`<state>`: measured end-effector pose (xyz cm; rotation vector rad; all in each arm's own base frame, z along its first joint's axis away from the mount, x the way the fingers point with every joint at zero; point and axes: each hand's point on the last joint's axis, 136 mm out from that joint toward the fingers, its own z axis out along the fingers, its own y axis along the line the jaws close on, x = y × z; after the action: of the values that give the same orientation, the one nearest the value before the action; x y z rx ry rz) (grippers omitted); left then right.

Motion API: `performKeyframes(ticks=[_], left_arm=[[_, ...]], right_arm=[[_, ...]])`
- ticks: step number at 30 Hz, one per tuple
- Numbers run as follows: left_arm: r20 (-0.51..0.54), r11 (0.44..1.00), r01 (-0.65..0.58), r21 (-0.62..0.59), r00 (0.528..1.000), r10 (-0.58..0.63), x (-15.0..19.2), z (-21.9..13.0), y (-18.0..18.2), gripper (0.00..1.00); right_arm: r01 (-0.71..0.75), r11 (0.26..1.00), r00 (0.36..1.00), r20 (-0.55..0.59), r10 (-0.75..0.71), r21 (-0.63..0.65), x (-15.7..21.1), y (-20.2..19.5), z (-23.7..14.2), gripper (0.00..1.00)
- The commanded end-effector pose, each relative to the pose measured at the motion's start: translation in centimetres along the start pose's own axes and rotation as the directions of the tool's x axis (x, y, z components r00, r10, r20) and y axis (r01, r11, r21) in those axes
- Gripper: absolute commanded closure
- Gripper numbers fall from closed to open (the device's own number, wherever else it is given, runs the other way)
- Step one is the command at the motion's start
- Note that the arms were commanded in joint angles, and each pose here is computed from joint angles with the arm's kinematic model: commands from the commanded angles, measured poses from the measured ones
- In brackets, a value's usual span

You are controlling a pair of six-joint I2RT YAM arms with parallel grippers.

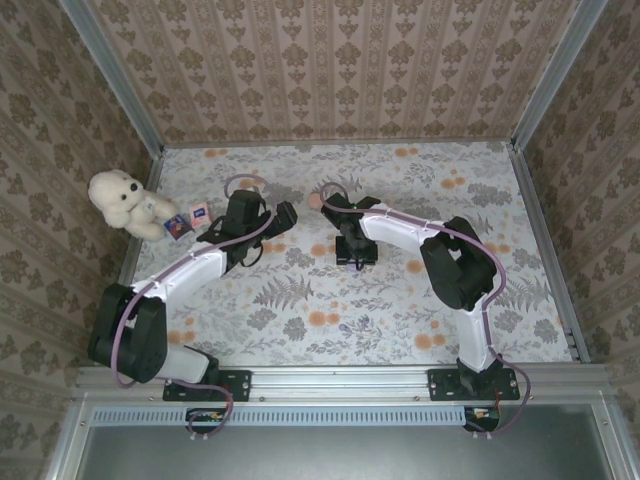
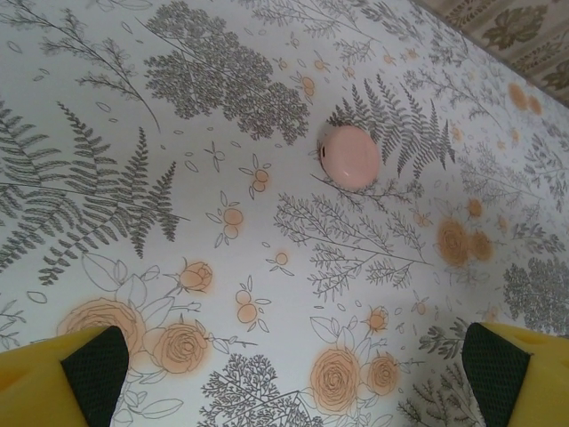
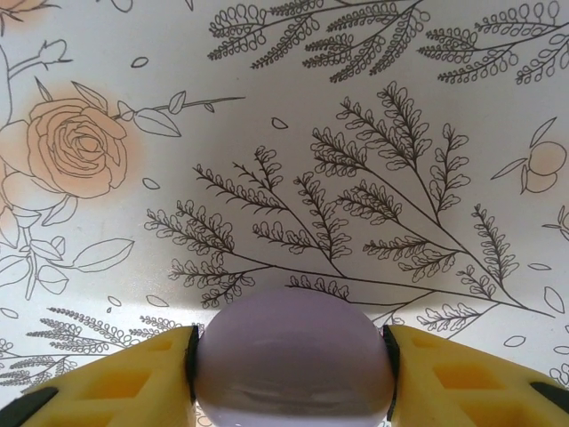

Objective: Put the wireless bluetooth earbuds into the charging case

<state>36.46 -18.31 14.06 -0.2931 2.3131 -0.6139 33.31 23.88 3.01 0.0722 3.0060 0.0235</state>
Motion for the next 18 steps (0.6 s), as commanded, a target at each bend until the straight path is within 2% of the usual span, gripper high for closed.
performKeyframes(ticks=[1,18], left_arm=[[0.03,0.999,-0.027,0.037,0.999,0.026,-0.8,0.0,-2.1,0.0],[0.019,0.998,-0.038,0.043,0.999,0.037,0.1,0.3,-2.9,0.0]], right_arm=[[0.023,0.999,0.998,-0.059,-0.02,0.046,1.2,-1.1,1.2,0.46],[-0.042,0.994,0.998,-0.052,0.047,0.097,1.3,-1.7,2.4,0.39]])
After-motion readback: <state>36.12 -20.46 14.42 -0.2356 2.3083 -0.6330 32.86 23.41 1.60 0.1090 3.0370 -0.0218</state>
